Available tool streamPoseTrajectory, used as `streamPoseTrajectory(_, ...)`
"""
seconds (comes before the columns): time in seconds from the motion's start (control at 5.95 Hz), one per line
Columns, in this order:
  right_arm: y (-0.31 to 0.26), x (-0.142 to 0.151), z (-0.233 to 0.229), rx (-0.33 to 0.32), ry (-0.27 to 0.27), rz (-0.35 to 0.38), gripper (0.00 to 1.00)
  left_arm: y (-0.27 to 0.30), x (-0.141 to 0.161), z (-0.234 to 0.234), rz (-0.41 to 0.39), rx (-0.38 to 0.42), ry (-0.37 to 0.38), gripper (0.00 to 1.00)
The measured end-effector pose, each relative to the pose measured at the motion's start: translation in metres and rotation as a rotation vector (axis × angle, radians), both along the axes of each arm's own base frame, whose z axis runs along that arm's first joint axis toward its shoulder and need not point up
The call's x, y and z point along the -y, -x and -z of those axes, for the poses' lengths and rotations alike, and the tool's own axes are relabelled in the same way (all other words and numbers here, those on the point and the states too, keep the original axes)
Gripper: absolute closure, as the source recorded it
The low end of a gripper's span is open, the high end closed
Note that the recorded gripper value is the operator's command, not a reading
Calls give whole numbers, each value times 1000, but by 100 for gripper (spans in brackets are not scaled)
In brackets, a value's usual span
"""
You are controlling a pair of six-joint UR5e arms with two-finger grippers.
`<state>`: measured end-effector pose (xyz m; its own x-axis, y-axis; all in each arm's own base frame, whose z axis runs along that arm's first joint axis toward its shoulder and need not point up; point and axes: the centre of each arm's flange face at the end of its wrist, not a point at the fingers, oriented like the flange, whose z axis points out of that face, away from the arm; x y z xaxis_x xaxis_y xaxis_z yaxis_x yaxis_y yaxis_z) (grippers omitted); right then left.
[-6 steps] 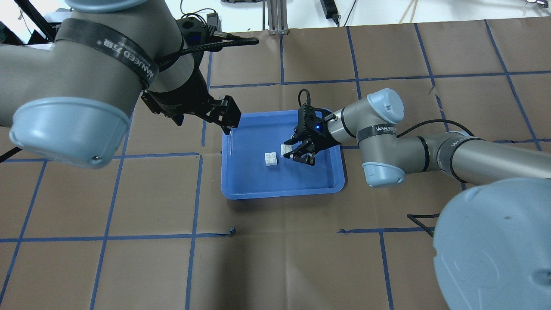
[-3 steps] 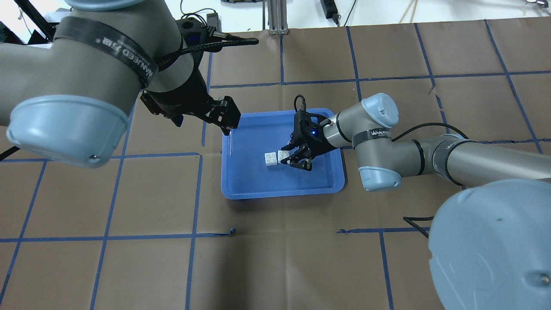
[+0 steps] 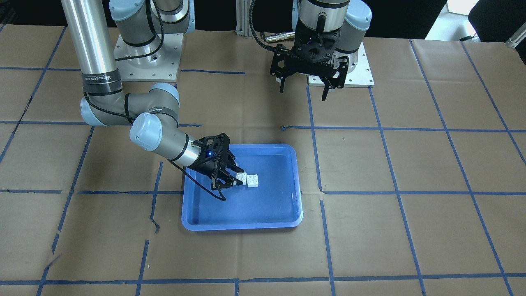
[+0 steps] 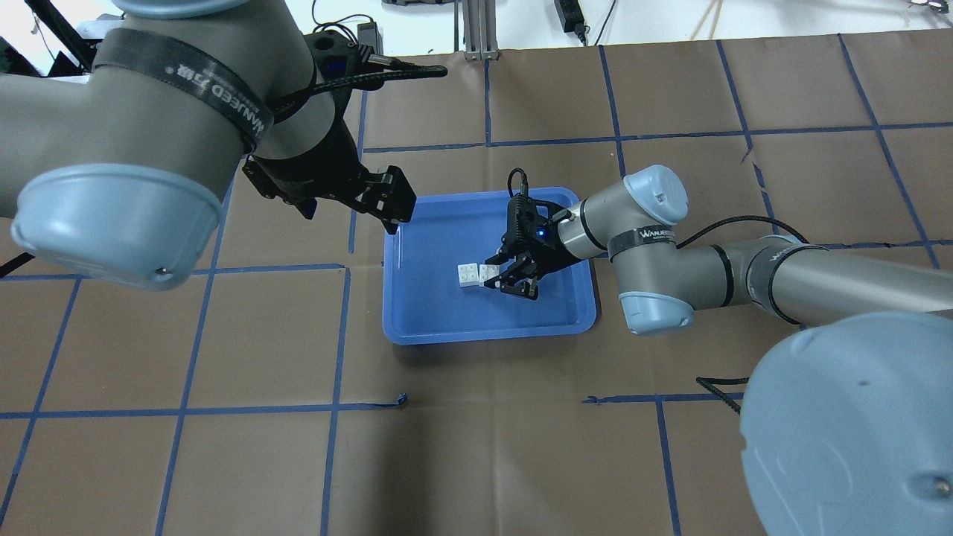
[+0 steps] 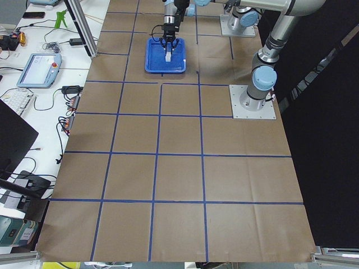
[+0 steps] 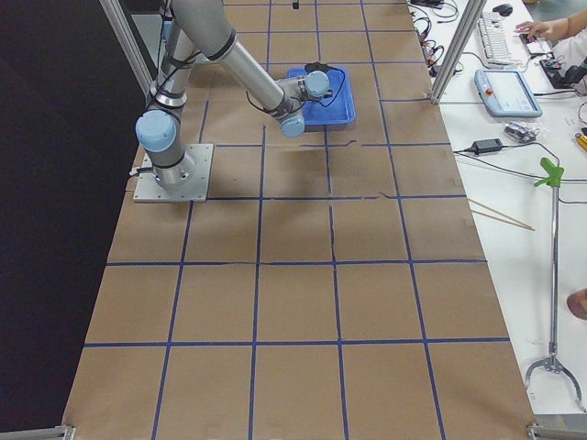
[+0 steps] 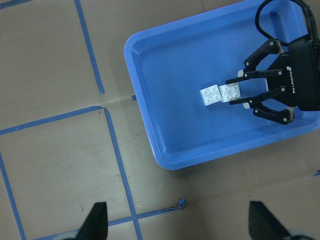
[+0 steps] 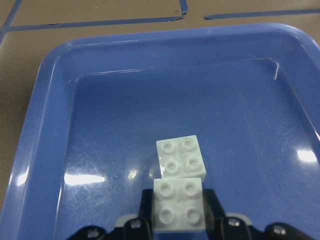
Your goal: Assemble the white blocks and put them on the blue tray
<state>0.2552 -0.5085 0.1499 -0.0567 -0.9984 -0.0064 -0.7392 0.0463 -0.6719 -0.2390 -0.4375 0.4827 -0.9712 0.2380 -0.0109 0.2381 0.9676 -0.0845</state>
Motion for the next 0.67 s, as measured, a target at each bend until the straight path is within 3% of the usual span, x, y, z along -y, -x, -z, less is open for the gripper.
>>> streamPoseTrajectory(0.67,-3,-1,-1,5,-13,14,78,0,0,-1,0,1,2,1)
